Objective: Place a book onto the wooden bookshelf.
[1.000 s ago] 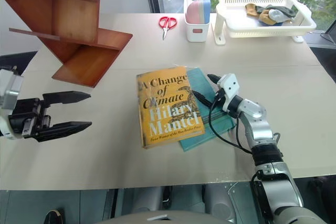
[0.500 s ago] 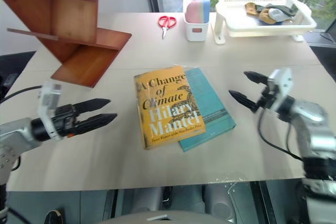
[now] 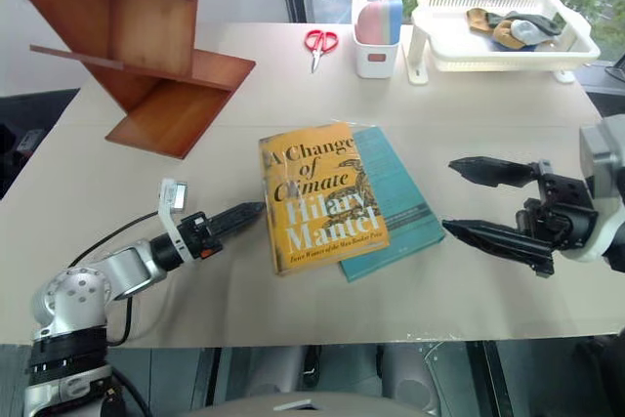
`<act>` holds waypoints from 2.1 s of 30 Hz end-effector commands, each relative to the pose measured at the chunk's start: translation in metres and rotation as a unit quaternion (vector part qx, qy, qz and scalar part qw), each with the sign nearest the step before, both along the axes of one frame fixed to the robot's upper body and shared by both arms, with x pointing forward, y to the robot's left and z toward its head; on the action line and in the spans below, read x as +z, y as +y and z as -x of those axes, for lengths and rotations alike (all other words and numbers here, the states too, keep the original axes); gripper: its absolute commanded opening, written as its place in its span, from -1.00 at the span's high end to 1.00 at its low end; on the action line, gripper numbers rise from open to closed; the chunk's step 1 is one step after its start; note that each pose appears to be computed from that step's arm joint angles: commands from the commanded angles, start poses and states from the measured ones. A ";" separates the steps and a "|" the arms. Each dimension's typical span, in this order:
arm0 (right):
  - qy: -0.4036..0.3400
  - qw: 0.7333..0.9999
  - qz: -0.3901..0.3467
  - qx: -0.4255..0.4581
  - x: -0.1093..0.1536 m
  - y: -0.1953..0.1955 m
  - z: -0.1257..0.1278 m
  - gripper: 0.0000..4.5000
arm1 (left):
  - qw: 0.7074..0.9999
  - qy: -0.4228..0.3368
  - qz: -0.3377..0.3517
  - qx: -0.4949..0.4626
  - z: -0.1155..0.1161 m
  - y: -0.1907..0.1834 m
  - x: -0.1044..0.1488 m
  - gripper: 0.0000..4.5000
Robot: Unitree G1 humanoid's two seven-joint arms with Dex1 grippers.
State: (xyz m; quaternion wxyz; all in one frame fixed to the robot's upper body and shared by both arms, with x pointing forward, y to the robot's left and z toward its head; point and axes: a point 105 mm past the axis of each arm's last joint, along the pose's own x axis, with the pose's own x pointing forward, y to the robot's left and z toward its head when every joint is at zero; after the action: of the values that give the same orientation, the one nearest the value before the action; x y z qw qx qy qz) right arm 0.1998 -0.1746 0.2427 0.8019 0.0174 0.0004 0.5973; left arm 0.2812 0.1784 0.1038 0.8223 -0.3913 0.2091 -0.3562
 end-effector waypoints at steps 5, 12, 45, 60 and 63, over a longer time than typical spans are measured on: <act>0.007 0.999 0.051 -0.014 -0.004 -0.007 0.010 -1.00 | 0.995 0.054 0.081 -0.016 -0.008 -0.034 -0.006 -0.99; 0.016 0.996 0.076 -0.039 -0.011 -0.017 0.010 -1.00 | 0.992 0.070 0.100 -0.045 -0.009 -0.057 -0.004 -0.99; -0.018 0.996 0.037 -0.076 -0.027 -0.040 -0.032 -1.00 | 0.667 -0.631 -0.373 -0.133 0.004 -0.051 0.232 0.67; -0.063 0.996 -0.058 -0.035 0.019 -0.036 -0.036 -1.00 | 0.284 -0.650 -0.704 -0.021 -0.055 0.068 0.267 0.67; -0.065 0.995 -0.067 -0.034 0.022 -0.035 -0.037 -1.00 | 0.282 -0.636 -0.718 -0.020 -0.058 0.081 0.266 0.67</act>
State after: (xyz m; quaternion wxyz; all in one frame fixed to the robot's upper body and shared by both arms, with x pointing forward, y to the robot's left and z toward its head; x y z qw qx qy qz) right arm 0.2400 -0.2068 0.2522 0.8185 0.0357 -0.0648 0.5698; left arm 0.3466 0.2512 0.3516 0.6457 0.6990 -0.1831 -0.2469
